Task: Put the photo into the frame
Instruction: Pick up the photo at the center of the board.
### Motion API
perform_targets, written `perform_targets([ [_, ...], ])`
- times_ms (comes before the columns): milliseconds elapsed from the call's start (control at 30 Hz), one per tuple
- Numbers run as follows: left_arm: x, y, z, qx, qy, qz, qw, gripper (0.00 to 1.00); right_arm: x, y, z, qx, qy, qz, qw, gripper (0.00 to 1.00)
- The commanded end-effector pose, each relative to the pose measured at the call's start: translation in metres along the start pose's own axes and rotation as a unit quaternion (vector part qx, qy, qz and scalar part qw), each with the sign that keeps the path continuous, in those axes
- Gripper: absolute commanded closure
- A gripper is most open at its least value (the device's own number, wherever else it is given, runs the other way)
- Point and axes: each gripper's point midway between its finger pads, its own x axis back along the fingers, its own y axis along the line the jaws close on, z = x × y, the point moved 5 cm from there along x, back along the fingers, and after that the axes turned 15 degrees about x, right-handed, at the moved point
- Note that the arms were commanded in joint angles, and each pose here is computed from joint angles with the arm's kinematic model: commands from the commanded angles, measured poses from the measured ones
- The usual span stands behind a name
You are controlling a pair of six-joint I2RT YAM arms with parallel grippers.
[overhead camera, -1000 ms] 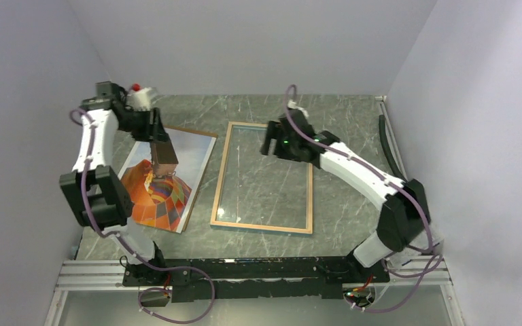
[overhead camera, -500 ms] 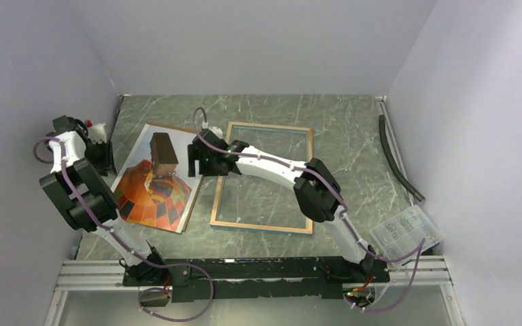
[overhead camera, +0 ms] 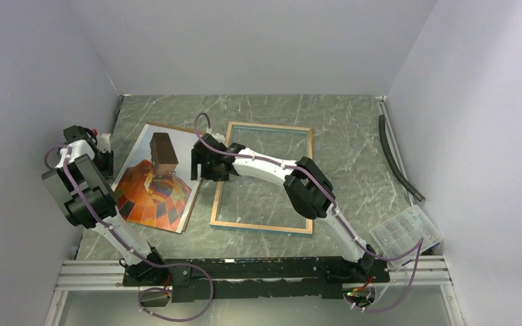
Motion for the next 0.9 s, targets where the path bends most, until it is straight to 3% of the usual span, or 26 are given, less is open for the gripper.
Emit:
perform_targets([
  [0, -0.014, -0.001, 0.005, -0.003, -0.003, -0.003, 1.0, 0.62, -0.003, 0.011, -0.013, -0.013, -0.022, -0.017, 1.0, 0.18],
  [267, -0.027, -0.015, 0.023, -0.011, 0.02, 0.025, 0.999, 0.64, -0.017, 0.007, -0.003, -0.029, -0.011, -0.023, 0.999, 0.18],
  [867, -0.004, -0.053, 0.057, -0.004, 0.056, 0.122, 0.991, 0.68, -0.028, -0.003, 0.008, -0.07, 0.001, -0.038, 0.997, 0.18],
])
